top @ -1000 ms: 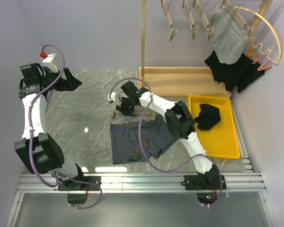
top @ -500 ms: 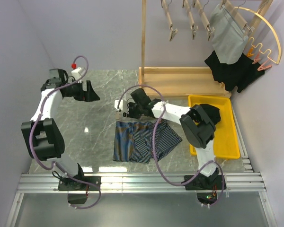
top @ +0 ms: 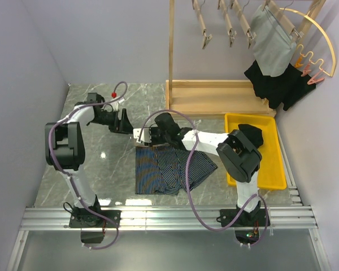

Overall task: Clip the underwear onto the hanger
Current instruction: Open the clamp at the hanger.

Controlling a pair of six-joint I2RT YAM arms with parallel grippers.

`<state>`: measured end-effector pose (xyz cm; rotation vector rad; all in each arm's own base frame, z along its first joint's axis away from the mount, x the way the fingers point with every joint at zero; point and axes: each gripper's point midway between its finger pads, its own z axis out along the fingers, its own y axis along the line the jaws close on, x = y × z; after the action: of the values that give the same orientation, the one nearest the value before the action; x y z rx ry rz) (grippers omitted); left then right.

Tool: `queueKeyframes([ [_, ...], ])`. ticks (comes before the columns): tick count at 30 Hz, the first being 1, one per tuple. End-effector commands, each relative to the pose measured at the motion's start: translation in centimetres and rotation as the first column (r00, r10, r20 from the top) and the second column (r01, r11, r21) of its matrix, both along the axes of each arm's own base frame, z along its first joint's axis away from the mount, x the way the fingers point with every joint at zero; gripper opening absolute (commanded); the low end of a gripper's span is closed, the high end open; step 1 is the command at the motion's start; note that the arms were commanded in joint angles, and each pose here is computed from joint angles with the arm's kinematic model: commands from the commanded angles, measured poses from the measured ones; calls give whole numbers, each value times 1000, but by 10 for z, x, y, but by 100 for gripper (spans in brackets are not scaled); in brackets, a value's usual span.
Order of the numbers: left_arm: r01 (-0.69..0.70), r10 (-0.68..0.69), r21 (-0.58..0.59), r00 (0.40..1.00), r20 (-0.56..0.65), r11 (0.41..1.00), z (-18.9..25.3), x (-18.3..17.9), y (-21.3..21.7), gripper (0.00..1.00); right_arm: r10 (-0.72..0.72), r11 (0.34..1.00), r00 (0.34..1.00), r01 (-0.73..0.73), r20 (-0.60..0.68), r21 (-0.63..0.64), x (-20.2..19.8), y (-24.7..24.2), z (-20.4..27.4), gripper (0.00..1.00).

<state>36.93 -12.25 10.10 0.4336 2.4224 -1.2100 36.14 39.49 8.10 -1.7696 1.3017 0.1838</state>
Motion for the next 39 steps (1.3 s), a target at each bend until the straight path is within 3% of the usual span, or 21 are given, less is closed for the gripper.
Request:
queueKeyframes([
  [1, 24, -27, -80, 999, -36, 997, 14, -1, -11, 81, 1, 996, 988, -15, 157, 90, 8, 9, 55, 0],
  [15, 63, -80, -161, 991, -105, 985, 11, -9, -23, 67, 5, 996, 982, -21, 187, 87, 6, 12, 58, 0],
  [19, 66, -87, -171, 990, -116, 983, 10, -9, -24, 57, 6, 996, 982, -23, 189, 89, 6, 13, 59, 0],
  [27, 80, -103, -175, 987, -127, 981, 8, -12, -26, 52, 2, 996, 984, -19, 179, 92, 6, 15, 58, 0],
  [32, 88, -114, -187, 985, -132, 978, 8, -14, -26, 37, 5, 997, 984, -20, 177, 81, 5, 14, 54, 0],
  [35, 99, -123, -189, 986, -117, 977, 9, -13, -26, 20, 5, 997, 984, -19, 176, 76, 5, 14, 53, 0],
  [37, 97, -120, -186, 986, -118, 978, 8, -13, -26, 3, 8, 997, 985, -21, 175, 75, 5, 14, 52, 0],
  [39, 100, -122, -184, 986, -111, 978, 9, -13, -26, 0, 6, 997, 984, -20, 178, 77, 5, 14, 54, 0],
])
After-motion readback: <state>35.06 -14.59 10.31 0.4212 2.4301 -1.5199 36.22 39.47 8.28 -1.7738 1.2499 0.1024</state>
